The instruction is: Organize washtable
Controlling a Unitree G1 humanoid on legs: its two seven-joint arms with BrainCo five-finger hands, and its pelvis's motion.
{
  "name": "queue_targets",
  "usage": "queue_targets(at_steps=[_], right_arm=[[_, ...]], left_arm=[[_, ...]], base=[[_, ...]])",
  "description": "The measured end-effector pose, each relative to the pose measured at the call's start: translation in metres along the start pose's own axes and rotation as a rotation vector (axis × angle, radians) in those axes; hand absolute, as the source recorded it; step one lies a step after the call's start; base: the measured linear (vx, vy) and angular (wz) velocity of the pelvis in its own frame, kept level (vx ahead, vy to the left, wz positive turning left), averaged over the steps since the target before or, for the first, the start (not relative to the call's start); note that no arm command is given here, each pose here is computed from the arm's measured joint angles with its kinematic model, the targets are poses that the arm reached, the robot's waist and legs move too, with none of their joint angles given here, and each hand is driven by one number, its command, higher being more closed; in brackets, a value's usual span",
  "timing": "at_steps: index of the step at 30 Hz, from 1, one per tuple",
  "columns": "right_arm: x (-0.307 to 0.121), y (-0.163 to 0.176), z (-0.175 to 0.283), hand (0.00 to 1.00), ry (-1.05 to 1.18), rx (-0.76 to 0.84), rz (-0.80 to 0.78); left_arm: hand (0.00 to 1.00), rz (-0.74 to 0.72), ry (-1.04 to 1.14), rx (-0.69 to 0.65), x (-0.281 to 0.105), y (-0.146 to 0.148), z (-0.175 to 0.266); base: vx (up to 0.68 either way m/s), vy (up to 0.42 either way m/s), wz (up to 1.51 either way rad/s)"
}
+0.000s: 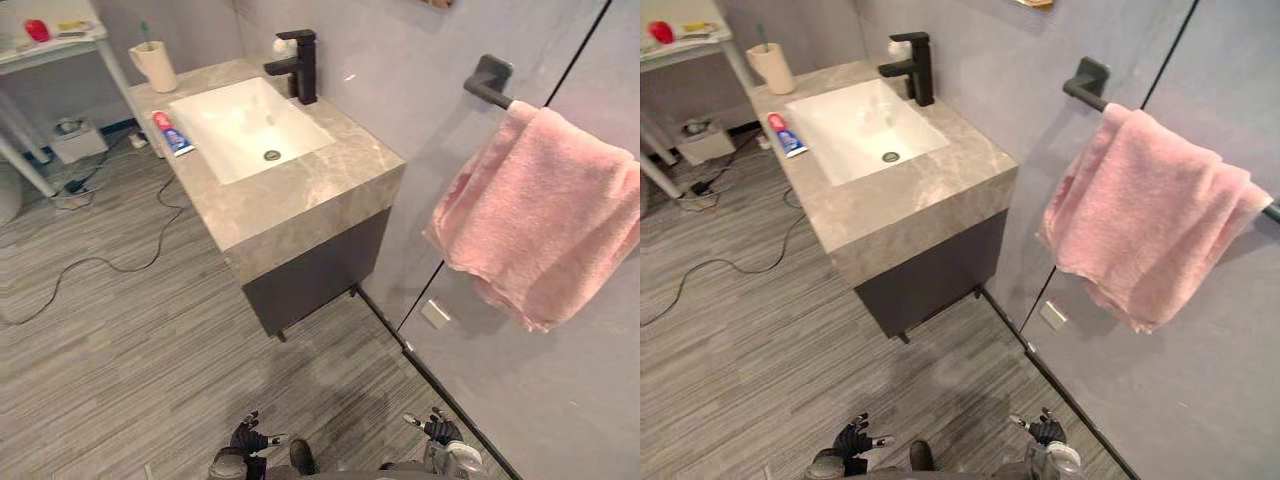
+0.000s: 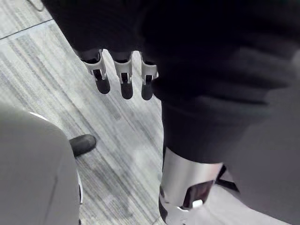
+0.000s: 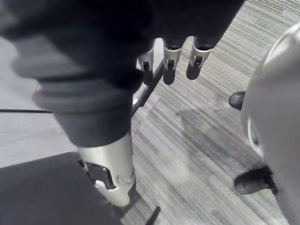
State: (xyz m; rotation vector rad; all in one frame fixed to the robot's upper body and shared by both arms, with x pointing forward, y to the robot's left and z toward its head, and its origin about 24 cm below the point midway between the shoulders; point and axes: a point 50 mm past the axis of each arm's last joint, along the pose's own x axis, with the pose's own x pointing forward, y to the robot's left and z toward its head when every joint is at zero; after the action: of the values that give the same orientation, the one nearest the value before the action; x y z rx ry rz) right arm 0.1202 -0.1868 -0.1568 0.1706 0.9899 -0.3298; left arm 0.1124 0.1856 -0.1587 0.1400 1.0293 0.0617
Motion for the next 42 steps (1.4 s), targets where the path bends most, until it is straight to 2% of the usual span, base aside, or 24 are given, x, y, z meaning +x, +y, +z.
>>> queue_targets(at_steps=[7,11,16,19,23,28,33,40,42], right_arm=[[-0.002,-0.004,-0.01,0.0,0.034,0.054,-0.022],[-0.003,-0.012,-0.014,0.0,0.054,0.113,-0.057],[0.005,-0.002,0.022,0.0,-0.063,0.099,-0.022],[0.006,0.018,0.021,0.0,-0.046,0.061,0.032],[0.004,0.015,0.01,0.0,-0.012,0.047,0.025],[0.004,0.019,0.016,0.0,-0.036,0.022,0.045],[0.004,0.018,0.028,0.0,-0.106,-0.002,0.056],[-0.001,0.014,0.012,0.0,-0.079,0.05,0.039],[0.0,0.009,0.018,0.0,-0.101,0.028,0.039]], left_arm=[[0.0,0.033,-0.027,-0.073,0.001,0.005,0.007],[0.0,0.082,-0.061,-0.192,0.002,0.015,0.015],[0.0,0.156,-0.124,-0.319,0.004,0.035,0.032],[0.0,0.197,-0.136,-0.302,0.006,0.047,0.039],[0.0,0.188,-0.112,-0.267,0.004,0.046,0.032],[0.0,0.122,-0.105,-0.102,0.004,0.035,0.029],[0.0,0.02,-0.107,0.005,0.008,0.009,0.038],[0.0,-0.084,-0.14,0.108,0.008,-0.021,0.046],[0.0,-0.09,-0.117,0.051,0.006,-0.028,0.037]], base=[[-0.05,-0.016,1.12],[0.07,0.063,1.19],[0.0,0.126,0.3],[0.23,0.402,-0.09],[0.29,0.329,0.16],[0.2,0.328,0.21],[0.27,0.062,0.33],[0.41,0.042,0.69],[0.47,0.033,0.35]])
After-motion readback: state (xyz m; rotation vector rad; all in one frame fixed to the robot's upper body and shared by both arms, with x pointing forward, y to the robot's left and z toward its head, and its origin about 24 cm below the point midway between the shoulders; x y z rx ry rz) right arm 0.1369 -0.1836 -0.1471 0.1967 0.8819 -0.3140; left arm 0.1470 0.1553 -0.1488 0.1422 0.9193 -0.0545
